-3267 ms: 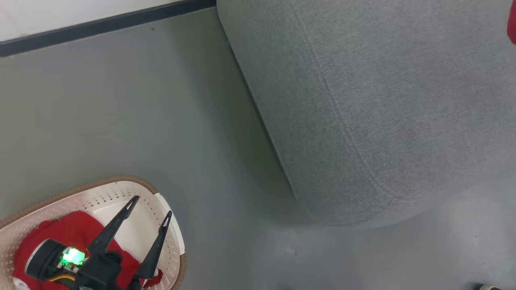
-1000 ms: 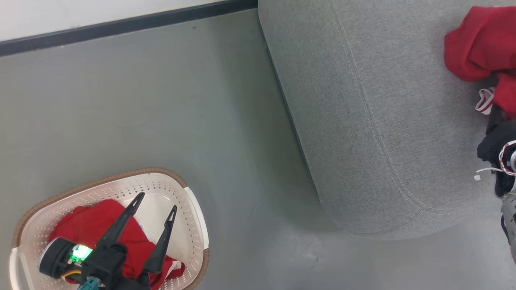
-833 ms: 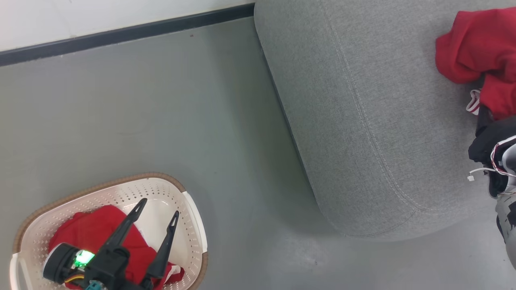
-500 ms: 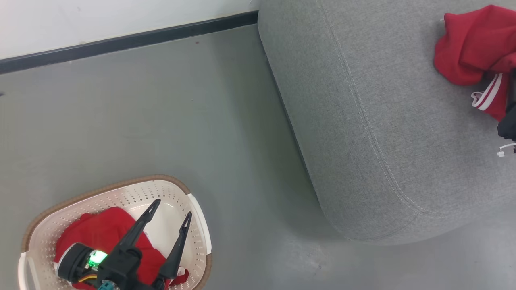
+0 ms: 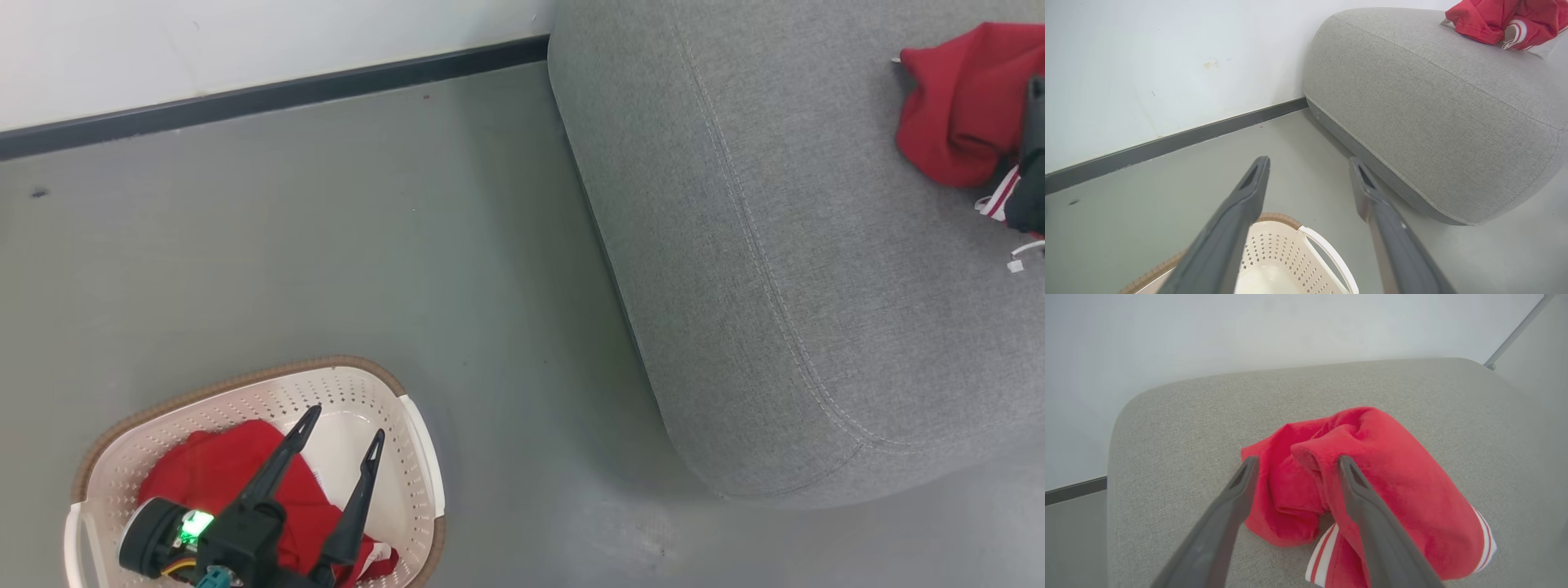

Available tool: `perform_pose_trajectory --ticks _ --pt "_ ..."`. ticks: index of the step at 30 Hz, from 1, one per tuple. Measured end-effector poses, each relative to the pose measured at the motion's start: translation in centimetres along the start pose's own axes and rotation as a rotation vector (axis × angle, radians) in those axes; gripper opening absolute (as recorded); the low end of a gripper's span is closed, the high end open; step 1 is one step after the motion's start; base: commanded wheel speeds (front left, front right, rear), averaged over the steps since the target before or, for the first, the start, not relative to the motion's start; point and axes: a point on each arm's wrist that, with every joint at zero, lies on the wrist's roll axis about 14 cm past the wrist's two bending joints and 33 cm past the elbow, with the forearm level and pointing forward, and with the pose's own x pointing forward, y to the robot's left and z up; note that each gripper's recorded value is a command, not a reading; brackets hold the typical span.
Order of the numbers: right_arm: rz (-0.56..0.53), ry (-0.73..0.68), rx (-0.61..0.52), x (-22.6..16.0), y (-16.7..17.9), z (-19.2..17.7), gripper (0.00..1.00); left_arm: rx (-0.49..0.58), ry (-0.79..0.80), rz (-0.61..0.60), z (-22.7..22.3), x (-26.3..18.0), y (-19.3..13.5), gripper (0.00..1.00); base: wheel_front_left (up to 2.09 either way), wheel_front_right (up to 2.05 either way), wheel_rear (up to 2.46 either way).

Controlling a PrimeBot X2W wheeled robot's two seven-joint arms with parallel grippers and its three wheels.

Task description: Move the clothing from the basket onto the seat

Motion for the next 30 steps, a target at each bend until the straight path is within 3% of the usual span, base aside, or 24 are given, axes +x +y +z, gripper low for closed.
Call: perform_pose_trajectory --ticks 13,23,30 --pt "0.121 -0.229 0.040 -2.1 3.4 5.9 1.00 -0.006 -0.026 0.014 1.4 -0.3 -1.0 1.00 0.00 0.00 0.00" --pt "0.281 -0.556 0.042 -7.0 7.7 11.9 1.00 -0.006 -0.075 0.072 3.8 -1.5 -1.0 1.00 0.00 0.00 0.00" --pt "0.398 -0.648 0.112 -11.0 11.1 12.3 1.00 -0.007 -0.133 0.154 6.1 -3.2 -0.2 1.00 0.00 0.00 0.00"
